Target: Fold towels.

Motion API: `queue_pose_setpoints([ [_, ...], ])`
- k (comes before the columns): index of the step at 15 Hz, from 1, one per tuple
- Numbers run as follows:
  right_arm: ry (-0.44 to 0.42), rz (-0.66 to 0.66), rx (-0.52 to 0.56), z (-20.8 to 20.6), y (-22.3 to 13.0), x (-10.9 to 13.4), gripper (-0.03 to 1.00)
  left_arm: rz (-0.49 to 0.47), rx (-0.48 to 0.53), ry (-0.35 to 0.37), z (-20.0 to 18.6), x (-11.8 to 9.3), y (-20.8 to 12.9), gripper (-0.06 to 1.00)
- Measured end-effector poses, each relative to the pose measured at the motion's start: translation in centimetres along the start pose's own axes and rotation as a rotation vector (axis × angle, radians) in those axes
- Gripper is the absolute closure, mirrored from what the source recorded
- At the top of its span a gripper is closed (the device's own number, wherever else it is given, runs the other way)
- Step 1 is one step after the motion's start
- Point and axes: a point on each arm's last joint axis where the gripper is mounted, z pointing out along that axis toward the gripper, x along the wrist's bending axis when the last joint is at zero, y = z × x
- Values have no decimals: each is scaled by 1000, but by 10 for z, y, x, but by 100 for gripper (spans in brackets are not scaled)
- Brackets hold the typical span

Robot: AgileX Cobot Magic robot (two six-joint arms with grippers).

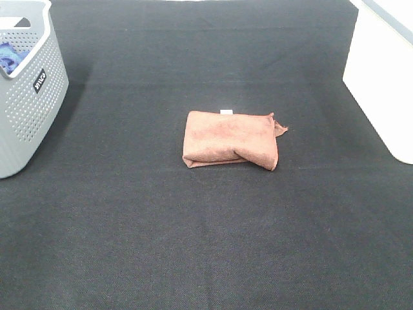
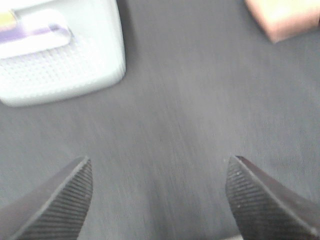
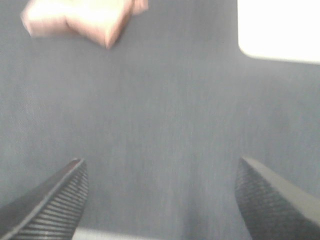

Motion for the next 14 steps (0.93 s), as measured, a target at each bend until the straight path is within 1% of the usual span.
queue_pose_setpoints([
  [1, -7, -6, -52, -7, -4, 1, 21, 8, -73, 8, -10, -2, -6, 23],
  [2, -8, -8, -81, -11, -7, 2, 21, 10, -94, 10, -12, -2, -7, 23],
  [4, -13, -14, -131, -17, -11, 4, 21, 10, -96, 10, -13, -2, -8, 23],
  [14, -14, -15, -139, -18, -12, 4, 21, 13, -97, 11, -13, -2, -8, 23],
])
